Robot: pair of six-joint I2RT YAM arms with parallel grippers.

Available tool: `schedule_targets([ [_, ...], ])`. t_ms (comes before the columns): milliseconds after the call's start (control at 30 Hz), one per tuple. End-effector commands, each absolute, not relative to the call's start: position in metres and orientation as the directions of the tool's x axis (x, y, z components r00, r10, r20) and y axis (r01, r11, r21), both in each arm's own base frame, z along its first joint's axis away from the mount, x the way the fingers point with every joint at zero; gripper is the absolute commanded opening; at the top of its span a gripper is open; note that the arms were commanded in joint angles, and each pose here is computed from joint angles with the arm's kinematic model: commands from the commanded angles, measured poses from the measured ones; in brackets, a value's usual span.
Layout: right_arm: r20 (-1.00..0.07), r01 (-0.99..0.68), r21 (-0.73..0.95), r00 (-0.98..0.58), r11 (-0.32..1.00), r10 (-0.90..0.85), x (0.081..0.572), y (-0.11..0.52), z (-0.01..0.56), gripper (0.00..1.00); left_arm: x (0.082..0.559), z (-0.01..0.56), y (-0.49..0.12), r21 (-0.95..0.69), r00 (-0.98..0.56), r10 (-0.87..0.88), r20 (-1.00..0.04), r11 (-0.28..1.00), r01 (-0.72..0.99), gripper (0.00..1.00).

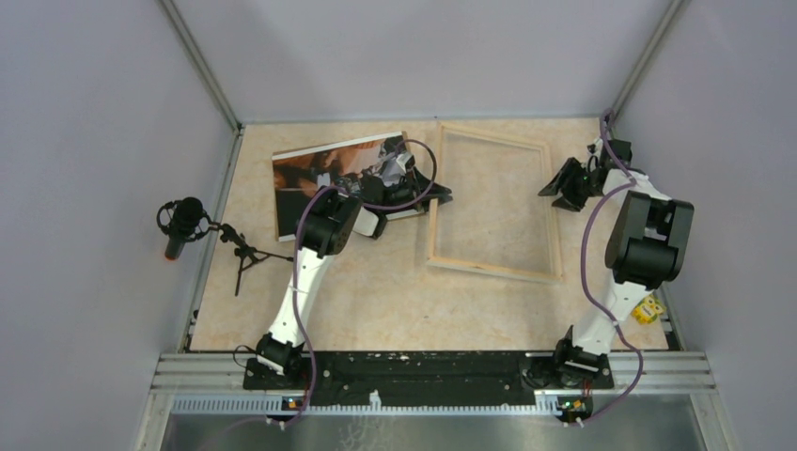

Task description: Put the photo into the frame

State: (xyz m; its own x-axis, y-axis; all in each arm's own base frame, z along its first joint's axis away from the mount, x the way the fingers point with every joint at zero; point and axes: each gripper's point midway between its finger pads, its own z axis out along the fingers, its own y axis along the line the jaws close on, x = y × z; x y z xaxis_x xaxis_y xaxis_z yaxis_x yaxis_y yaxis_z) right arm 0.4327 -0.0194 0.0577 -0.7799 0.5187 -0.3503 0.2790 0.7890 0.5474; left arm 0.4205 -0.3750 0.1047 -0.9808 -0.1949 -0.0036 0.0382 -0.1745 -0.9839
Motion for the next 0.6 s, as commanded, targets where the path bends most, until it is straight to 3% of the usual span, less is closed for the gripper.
schedule_targets([
  [0,-0.316,0.240,0.601,-0.804,0.762,0.503,0.427,0.004,0.059,0.52,0.420,0.129,-0.374,-0.959,-0.972,-0.213,-0.099,-0.239,0.150,0.40],
  [267,-0.307,0.218,0.636,-0.809,0.740,0.502,0.428,0.012,0.067,0.52,0.420,0.130,-0.375,-0.959,-0.972,-0.212,-0.101,-0.238,0.151,0.46],
  [400,-0.364,0.213,0.592,-0.790,0.777,0.494,0.429,0.003,0.089,0.54,0.419,0.130,-0.375,-0.963,-0.973,-0.206,-0.106,-0.222,0.152,0.53],
  [467,-0.406,0.208,0.573,-0.769,0.793,0.495,0.429,-0.001,0.108,0.56,0.419,0.124,-0.376,-0.971,-0.972,-0.209,-0.104,-0.191,0.145,0.62],
  [567,-0.471,0.194,0.534,-0.740,0.823,0.481,0.427,-0.007,0.136,0.62,0.421,0.115,-0.385,-0.985,-0.973,-0.206,-0.103,-0.115,0.129,0.84],
])
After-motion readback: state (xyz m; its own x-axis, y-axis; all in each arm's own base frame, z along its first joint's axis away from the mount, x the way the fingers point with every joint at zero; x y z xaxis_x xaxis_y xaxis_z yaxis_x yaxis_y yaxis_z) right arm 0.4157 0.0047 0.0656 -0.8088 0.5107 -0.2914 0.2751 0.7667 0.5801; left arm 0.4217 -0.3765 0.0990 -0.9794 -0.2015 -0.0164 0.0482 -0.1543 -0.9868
